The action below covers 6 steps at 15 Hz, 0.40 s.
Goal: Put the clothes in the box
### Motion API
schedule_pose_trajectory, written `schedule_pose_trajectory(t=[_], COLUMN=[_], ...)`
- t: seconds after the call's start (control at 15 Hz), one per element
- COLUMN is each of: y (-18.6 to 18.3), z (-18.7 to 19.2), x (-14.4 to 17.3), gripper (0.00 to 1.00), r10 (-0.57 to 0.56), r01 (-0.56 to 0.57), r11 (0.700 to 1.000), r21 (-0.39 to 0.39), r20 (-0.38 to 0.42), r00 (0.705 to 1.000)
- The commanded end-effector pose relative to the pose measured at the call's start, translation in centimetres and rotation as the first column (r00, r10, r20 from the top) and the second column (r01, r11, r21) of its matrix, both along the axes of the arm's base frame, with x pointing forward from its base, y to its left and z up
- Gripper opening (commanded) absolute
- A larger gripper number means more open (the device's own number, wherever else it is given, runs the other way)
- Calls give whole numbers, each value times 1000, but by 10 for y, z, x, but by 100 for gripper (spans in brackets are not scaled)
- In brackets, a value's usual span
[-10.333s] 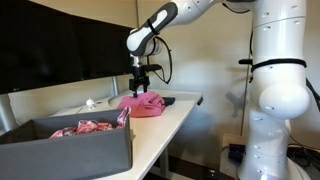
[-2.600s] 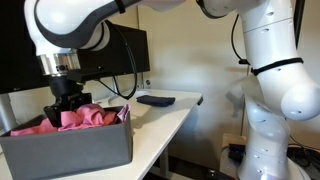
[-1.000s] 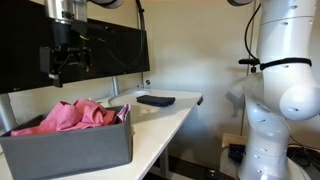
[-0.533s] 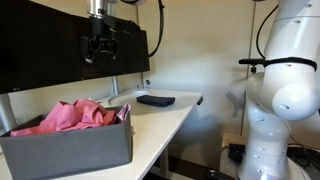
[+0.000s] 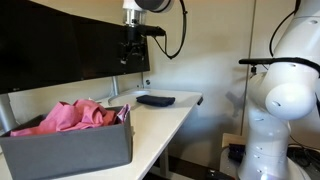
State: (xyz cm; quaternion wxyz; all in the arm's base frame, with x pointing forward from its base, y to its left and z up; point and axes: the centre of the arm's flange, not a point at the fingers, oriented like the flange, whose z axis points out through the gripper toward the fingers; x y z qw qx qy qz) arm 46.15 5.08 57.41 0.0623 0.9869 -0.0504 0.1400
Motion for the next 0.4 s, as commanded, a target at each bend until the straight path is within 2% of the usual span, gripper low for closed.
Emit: schedule_pose_trajectory(t=[0.0,0.07,0.33], y=[-26,-15,-22], z=[-14,-6,-13], x=[-20,-6,-9], gripper=[100,100,100], r10=[23,-4,1], r01=[-21,4,-1], r11=[999,1000,1000], r21=[30,7,16], r20=[-46,-19,-35], r00=[999,1000,999])
